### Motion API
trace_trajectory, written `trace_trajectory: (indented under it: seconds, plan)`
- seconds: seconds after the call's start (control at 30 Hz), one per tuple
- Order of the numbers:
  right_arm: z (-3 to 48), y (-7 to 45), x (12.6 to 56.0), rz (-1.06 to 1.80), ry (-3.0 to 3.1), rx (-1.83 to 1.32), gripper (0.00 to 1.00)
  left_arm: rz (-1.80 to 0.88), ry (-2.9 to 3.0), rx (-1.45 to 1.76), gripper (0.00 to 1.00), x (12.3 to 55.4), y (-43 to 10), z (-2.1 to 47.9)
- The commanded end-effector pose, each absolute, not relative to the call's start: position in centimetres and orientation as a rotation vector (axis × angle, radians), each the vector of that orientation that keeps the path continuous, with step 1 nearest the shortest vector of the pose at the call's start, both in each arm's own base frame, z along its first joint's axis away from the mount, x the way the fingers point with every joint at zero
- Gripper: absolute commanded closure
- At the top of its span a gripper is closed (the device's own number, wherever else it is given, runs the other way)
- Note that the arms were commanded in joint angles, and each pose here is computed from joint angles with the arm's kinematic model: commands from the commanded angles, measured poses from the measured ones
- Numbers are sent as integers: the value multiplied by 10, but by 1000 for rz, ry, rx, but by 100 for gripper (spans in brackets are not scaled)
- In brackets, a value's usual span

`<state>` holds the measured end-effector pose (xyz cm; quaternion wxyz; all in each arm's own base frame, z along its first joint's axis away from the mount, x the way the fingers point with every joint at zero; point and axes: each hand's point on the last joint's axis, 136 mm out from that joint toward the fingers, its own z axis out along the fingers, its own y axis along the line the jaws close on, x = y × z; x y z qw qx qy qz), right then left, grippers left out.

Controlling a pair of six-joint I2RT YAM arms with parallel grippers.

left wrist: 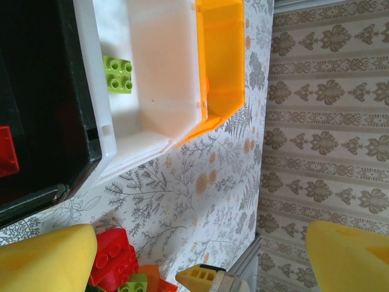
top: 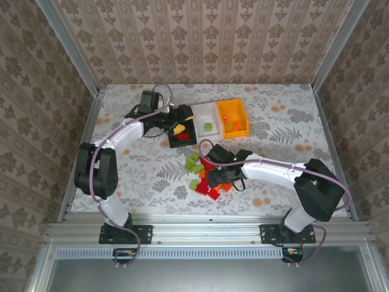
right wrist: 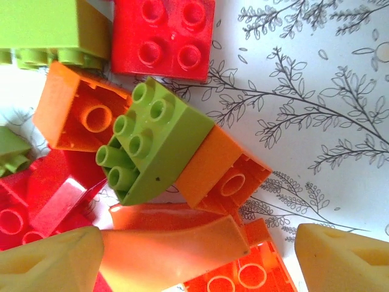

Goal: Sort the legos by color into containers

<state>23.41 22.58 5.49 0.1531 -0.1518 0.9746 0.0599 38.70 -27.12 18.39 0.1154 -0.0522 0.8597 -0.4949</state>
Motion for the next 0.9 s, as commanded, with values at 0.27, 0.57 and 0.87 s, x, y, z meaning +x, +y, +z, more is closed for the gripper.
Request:
trace_trajectory:
  seconds: [0.27, 0.57, 0.87]
  plan:
    - [49, 230, 198, 207, 2853, -705, 13, -1483, 2514, -122, 9, 382, -277, 188]
    - [42, 222, 218, -29, 2795, -786, 11, -1487, 2532, -110, 9, 379, -282, 182]
    - [39, 217, 242, -128, 2754, -783, 14, -1485, 2538, -109, 9, 379, -282, 180]
